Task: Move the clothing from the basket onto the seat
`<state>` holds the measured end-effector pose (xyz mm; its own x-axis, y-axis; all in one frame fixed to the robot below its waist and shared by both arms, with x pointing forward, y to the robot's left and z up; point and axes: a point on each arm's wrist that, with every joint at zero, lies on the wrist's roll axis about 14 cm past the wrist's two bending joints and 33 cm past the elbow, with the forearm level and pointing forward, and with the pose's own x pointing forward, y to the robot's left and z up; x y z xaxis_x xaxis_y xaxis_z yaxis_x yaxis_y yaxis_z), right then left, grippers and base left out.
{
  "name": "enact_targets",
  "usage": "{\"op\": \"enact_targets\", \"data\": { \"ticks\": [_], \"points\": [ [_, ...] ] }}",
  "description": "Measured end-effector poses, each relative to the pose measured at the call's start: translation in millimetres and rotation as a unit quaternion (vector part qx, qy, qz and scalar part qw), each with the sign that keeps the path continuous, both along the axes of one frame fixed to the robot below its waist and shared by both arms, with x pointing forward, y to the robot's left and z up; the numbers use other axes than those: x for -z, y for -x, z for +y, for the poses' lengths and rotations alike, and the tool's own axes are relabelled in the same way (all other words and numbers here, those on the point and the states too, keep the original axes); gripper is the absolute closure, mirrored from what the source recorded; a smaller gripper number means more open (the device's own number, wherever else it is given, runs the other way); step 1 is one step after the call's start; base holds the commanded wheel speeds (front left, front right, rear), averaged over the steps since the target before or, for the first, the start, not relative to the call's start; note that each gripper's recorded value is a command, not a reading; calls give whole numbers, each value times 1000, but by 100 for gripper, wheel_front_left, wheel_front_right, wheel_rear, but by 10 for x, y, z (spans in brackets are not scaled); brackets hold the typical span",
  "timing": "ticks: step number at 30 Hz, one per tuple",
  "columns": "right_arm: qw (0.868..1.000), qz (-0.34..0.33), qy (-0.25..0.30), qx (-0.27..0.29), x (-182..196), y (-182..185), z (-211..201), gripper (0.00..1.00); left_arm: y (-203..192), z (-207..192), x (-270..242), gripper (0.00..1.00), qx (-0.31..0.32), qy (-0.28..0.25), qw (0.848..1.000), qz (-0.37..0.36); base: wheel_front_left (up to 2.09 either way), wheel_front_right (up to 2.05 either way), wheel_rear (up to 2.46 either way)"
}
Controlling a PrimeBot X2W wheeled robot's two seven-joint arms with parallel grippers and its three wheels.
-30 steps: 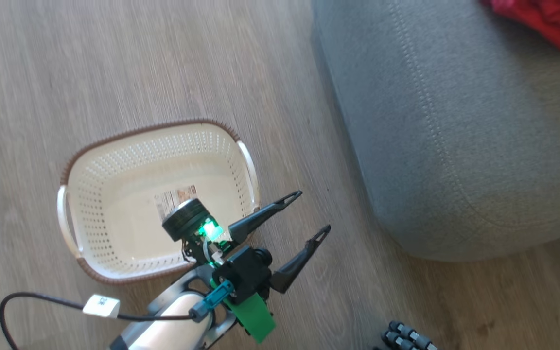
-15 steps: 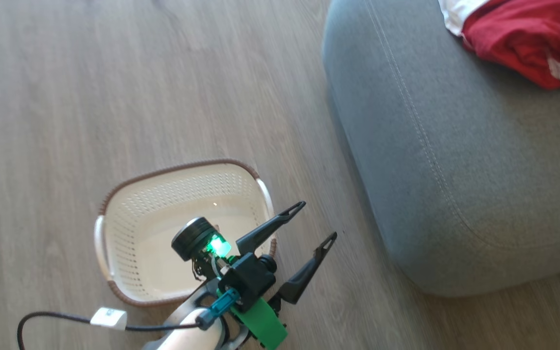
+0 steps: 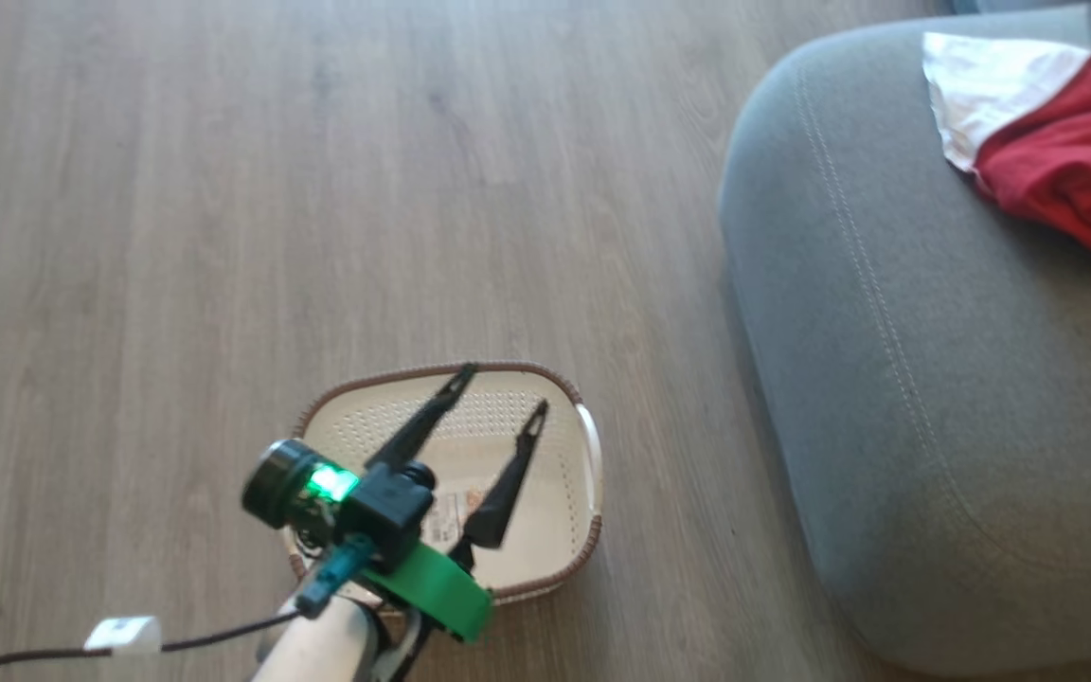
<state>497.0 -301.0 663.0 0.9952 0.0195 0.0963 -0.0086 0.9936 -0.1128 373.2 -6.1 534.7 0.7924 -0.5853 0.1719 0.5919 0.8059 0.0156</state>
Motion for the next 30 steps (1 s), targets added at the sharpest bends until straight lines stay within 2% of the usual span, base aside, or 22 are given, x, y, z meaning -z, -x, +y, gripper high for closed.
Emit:
{"op": "enact_targets", "data": {
  "ticks": [5, 11, 21, 25, 30],
  "points": [
    [997, -42, -21, -59, 88, 132, 444, 0, -53, 393, -56, 0, -75, 6, 997, -3, 0, 0, 0],
    [986, -89, -70, -119, 295, 349, 1019, 0, -61, 931, -83, 0, -172, 12, 985, -4, 0, 0, 0],
    [980, -20, -152, -124, 1137, 743, 1467, 0, 63, 1624, -42, 0, -304, 36, 952, 11, 0, 0, 0],
    [983, 5, -143, -116, 1365, 875, 1520, 0, 90, 1626, -16, 0, -307, 36, 951, 15, 0, 0, 0],
    [979, 34, -174, -100, 1615, 1066, 1624, 0, 64, 1567, 43, 0, -296, 33, 954, 23, 0, 0, 0]
  ]
}}
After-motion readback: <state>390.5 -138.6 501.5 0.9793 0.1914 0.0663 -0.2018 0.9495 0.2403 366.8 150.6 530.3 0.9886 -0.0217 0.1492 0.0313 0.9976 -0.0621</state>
